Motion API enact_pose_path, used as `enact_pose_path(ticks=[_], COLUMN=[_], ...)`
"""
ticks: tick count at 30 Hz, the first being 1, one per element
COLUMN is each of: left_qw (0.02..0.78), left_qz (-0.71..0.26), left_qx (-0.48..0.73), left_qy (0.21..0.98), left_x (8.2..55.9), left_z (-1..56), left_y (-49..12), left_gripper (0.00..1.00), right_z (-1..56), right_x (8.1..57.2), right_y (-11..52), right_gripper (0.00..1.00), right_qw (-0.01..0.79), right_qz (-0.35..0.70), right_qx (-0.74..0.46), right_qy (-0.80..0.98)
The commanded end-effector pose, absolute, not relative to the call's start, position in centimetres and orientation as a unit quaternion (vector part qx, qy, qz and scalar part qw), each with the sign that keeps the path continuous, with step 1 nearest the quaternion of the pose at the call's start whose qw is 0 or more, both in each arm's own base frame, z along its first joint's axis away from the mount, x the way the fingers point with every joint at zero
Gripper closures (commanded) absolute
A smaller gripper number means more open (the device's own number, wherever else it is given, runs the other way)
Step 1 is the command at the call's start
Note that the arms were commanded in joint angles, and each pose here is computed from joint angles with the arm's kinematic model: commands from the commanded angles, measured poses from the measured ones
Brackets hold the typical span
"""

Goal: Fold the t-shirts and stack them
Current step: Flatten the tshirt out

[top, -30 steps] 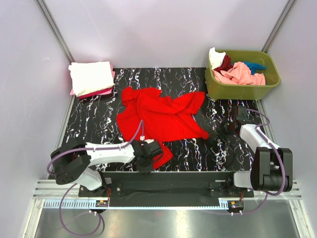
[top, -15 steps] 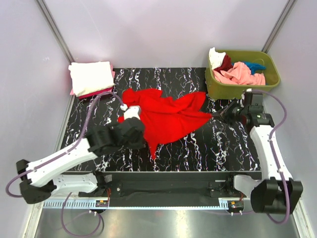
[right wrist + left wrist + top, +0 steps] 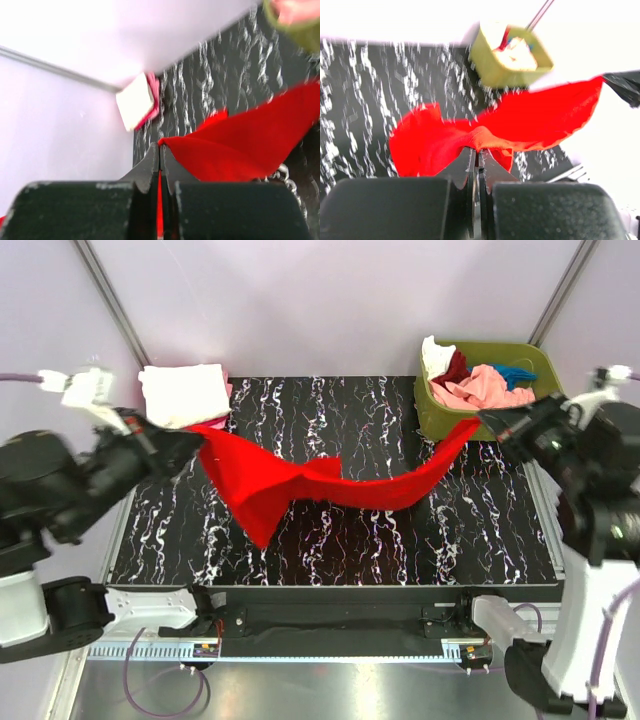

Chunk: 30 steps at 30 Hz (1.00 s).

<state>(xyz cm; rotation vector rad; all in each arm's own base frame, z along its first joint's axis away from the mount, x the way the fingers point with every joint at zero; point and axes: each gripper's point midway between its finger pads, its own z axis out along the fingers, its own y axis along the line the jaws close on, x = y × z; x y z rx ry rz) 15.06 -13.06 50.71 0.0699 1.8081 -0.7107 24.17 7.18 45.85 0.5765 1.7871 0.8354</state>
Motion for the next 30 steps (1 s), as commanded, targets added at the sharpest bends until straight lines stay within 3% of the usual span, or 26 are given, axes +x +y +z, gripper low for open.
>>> enact_pose_path(ticks=[1,5,9,12,17,18,20,25,26,27,28,29,30], left_qw=[0.614,0.654,0.673,0.680,0.669,0.660,0.629,0.502,0.509,0.447,0.431,0.415,0.405], left_qz=[-0.301,-0.341,-0.323,-0.260,-0.083,-0.044,-0.083,-0.054,-0.051,-0.052,-0.067,-0.115,-0.135], left_qx=[0.069,0.101,0.109,0.091,0.084,0.065,0.084,0.023,-0.002,-0.016,-0.028,-0.060,-0.078], left_qy=[0.726,0.667,0.657,0.680,0.734,0.747,0.769,0.863,0.859,0.893,0.900,0.901,0.901], left_x=[14.0,12.0,12.2,14.3,20.5,23.1,25.9,41.8,44.0,48.7,50.6,52.8,53.3], left_z=[53.5,56.1,56.8,56.2,52.4,51.3,49.4,37.6,38.8,32.7,31.5,30.4,29.7], left_y=[-10.3,-8.7,-8.0,-7.8,-10.7,-11.0,-13.0,-11.0,-9.4,-10.1,-10.0,-10.1,-10.1], left_gripper=[1.00,1.00,1.00,1.00,1.00,1.00,1.00,1.00,1.00,1.00,1.00,0.93,0.83], right_z=[50.3,53.3,54.4,54.0,49.2,47.3,45.4,34.4,32.5,29.5,28.5,27.8,27.9], right_x=[18.8,14.6,13.5,15.9,25.1,27.6,30.4,42.6,44.4,47.5,48.5,50.1,50.5], right_y=[4.6,0.9,-0.2,0.2,1.7,1.5,1.4,0.9,0.8,1.5,1.5,1.8,2.3], right_gripper=[1.00,1.00,1.00,1.00,1.00,1.00,1.00,1.00,1.00,1.00,0.94,0.58,0.44], right_qw=[0.603,0.677,0.697,0.687,0.611,0.593,0.576,0.466,0.444,0.392,0.370,0.348,0.344], right_qz=[0.292,0.222,0.197,0.194,0.202,0.194,0.190,0.150,0.137,0.140,0.131,0.124,0.127], right_qx=[0.254,0.296,0.301,0.286,0.270,0.275,0.281,0.308,0.307,0.298,0.292,0.282,0.272], right_qy=[0.698,0.636,0.620,0.640,0.716,0.731,0.743,0.816,0.831,0.859,0.872,0.885,0.890])
